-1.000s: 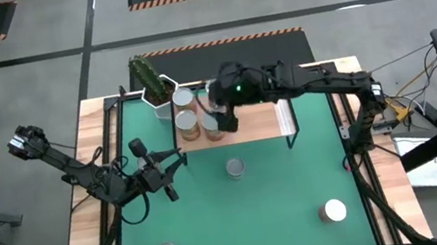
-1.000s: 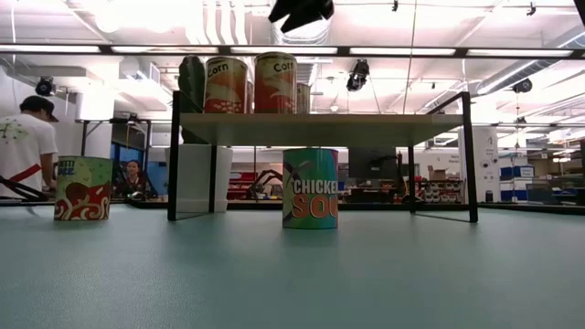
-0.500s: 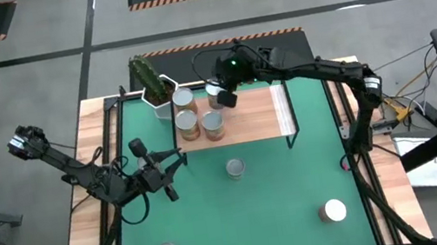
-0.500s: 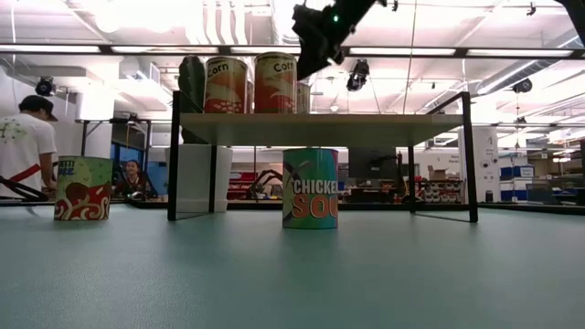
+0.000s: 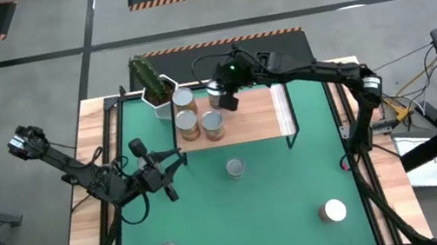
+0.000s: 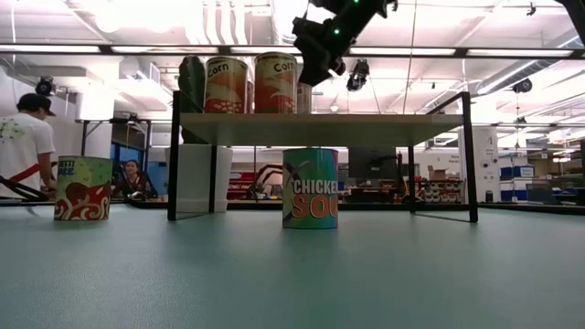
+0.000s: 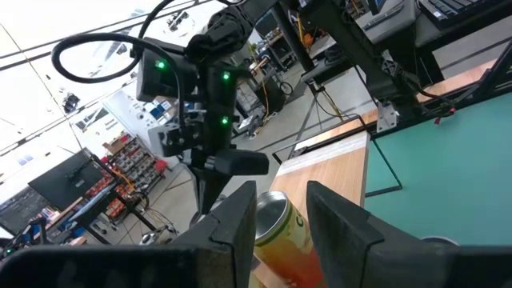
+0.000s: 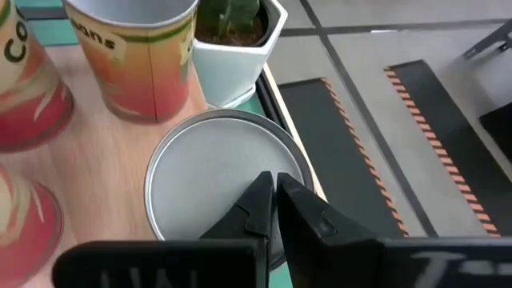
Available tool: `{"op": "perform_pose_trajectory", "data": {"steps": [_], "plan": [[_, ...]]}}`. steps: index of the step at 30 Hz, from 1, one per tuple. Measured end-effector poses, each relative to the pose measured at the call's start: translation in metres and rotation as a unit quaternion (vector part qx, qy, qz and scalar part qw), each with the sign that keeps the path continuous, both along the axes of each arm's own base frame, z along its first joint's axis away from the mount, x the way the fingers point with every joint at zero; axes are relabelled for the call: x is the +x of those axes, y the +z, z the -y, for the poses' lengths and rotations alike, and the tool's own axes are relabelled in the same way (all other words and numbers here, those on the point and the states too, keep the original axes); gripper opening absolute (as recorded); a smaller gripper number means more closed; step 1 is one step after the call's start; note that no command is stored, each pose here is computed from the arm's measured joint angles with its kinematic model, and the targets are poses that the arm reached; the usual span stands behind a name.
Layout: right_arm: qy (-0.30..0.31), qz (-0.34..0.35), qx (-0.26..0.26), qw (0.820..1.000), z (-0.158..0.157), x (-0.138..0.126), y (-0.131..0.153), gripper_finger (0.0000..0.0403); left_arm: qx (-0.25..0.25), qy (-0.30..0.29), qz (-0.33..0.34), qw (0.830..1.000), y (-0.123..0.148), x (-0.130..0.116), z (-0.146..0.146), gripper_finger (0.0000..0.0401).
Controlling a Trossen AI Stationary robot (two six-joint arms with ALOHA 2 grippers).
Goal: Pick and place cans onto a shelf
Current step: Adjust the cans on the shelf
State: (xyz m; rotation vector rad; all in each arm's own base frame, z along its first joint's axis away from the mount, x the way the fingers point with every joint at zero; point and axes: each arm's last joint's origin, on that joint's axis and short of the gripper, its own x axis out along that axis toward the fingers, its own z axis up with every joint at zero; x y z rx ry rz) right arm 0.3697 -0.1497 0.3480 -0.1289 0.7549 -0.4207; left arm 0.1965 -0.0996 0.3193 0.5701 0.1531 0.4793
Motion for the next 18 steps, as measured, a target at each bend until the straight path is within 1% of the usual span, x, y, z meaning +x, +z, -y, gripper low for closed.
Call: {"op": "perform_pose_trajectory", "data": {"steps": [10, 18], "plan": [[0.001, -0.038, 0.005, 0.999, -0.003, -0.007, -0.001, 0.0012, 0.0, 0.0, 0.0, 1.0, 0.0, 0.0, 0.0, 0.0094], [0.007, -0.083, 0.016, 0.996, -0.01, -0.024, 0.004, 0.0012, 0.0, 0.0, 0.0, 1.0, 0.0, 0.0, 0.0, 0.0094]]}}
